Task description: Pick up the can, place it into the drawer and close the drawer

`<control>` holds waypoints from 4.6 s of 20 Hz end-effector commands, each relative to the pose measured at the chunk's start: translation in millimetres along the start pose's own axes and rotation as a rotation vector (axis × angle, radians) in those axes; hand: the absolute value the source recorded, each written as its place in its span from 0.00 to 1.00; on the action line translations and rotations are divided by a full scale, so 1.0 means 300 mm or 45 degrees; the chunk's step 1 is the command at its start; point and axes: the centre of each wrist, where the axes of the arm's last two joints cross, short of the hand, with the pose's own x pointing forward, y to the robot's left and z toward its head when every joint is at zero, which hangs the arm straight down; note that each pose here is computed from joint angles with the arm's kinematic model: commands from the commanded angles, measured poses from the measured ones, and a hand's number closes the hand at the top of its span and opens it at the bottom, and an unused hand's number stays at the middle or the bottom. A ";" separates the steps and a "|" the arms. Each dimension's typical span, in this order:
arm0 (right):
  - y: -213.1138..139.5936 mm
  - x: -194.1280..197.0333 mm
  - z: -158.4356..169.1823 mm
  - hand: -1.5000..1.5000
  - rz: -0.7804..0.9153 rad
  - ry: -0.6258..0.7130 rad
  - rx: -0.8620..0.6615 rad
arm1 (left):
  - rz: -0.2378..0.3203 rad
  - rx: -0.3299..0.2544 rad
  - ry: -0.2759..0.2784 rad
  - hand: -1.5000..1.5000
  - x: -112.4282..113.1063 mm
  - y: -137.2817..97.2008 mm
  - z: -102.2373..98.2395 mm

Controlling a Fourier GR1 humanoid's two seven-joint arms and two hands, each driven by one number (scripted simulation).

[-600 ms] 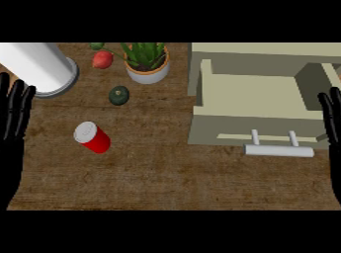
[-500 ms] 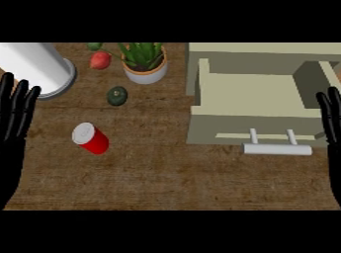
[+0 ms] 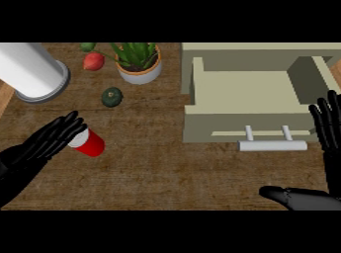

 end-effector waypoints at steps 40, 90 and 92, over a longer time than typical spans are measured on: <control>-0.154 -0.030 0.151 0.00 0.047 0.118 -0.031 | 0.094 -0.008 0.264 0.00 -0.334 0.263 0.017; -0.143 -0.045 0.139 0.00 0.047 0.088 -0.045 | 0.087 0.126 0.374 0.00 -0.664 0.348 0.136; -0.176 -0.051 0.149 0.00 0.041 0.108 -0.030 | 0.068 0.097 0.376 0.00 -0.662 0.349 0.117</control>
